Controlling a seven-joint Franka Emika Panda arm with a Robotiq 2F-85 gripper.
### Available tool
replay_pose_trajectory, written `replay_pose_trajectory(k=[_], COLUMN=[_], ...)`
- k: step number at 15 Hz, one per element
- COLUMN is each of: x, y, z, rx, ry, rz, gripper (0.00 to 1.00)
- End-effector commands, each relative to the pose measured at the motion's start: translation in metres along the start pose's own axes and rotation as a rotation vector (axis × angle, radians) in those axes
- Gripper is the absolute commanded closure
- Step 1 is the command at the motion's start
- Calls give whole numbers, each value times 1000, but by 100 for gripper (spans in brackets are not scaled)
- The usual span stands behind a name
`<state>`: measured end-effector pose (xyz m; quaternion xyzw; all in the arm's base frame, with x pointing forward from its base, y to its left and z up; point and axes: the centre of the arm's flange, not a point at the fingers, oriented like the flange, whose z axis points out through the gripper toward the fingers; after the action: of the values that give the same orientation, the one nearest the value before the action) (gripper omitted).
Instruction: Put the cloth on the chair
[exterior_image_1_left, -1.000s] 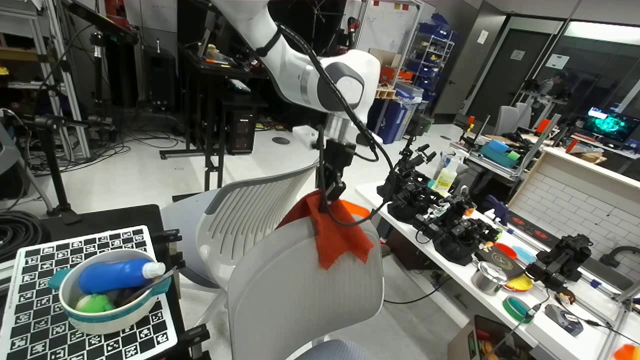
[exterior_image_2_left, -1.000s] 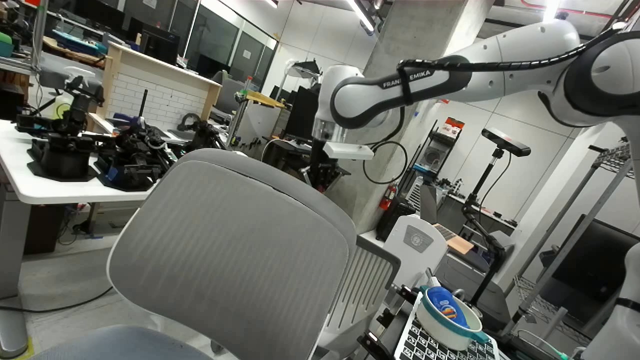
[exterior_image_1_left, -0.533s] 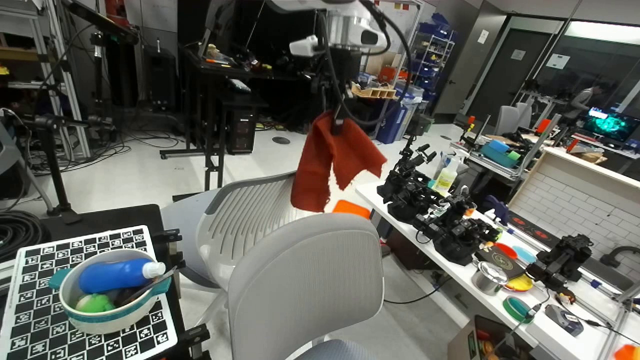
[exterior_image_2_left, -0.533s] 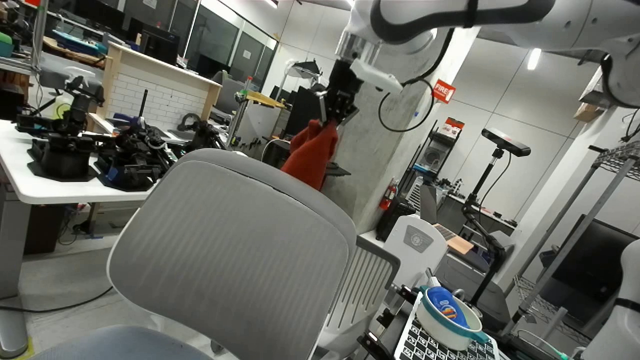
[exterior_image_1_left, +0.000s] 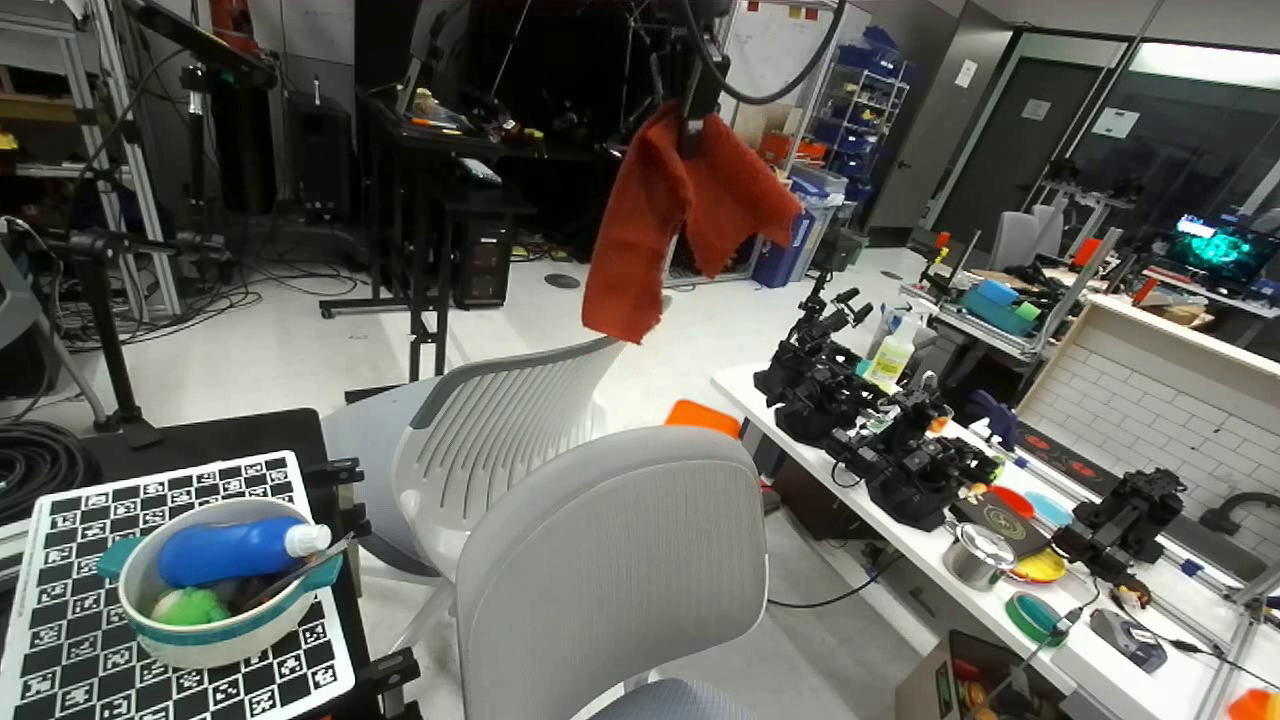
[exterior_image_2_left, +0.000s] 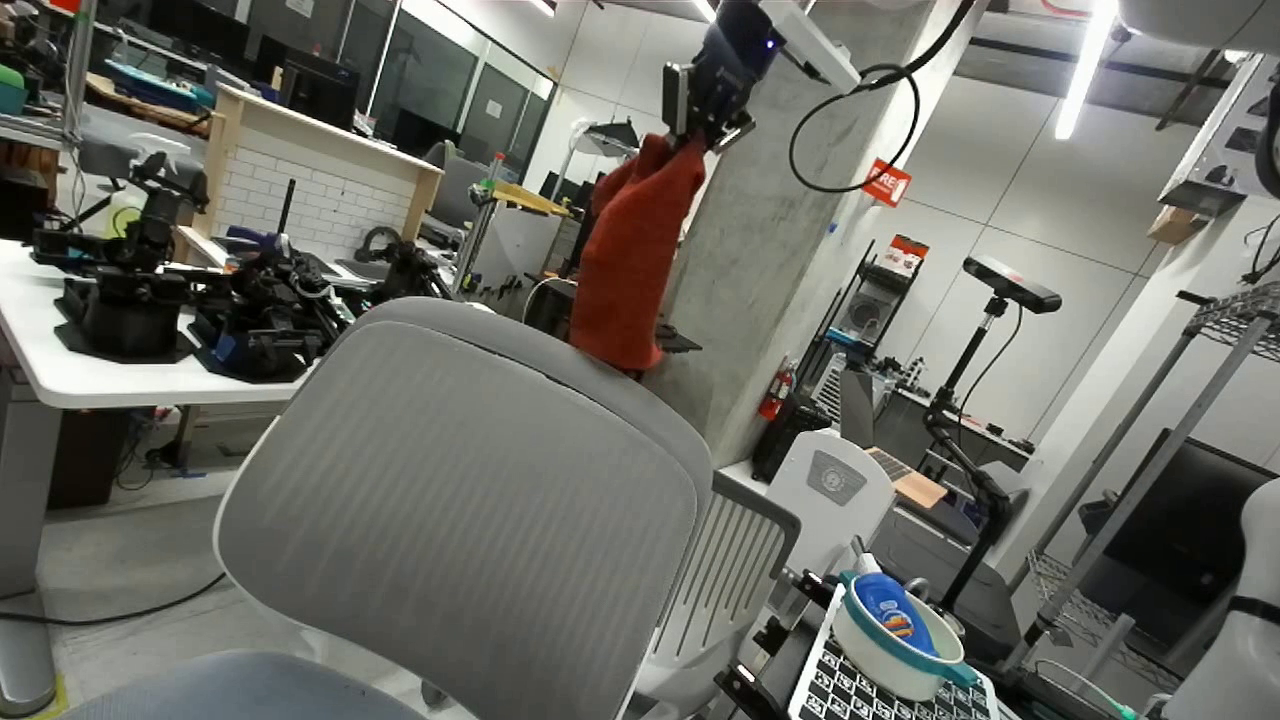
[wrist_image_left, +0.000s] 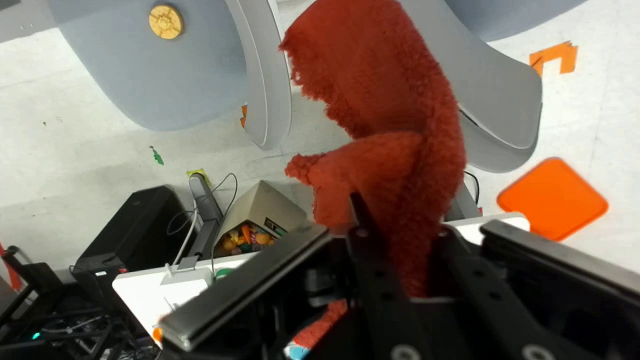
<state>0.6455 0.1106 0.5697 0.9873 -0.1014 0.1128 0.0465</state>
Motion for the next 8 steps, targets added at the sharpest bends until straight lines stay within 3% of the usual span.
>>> replay_pose_trajectory(k=[1, 4, 8], x=[18, 21, 21], y=[-14, -27, -33], z=[-48, -68, -27], rx=[25, 45, 40], ry=[45, 77, 36], rz=[1, -5, -12], gripper=[96, 96, 96])
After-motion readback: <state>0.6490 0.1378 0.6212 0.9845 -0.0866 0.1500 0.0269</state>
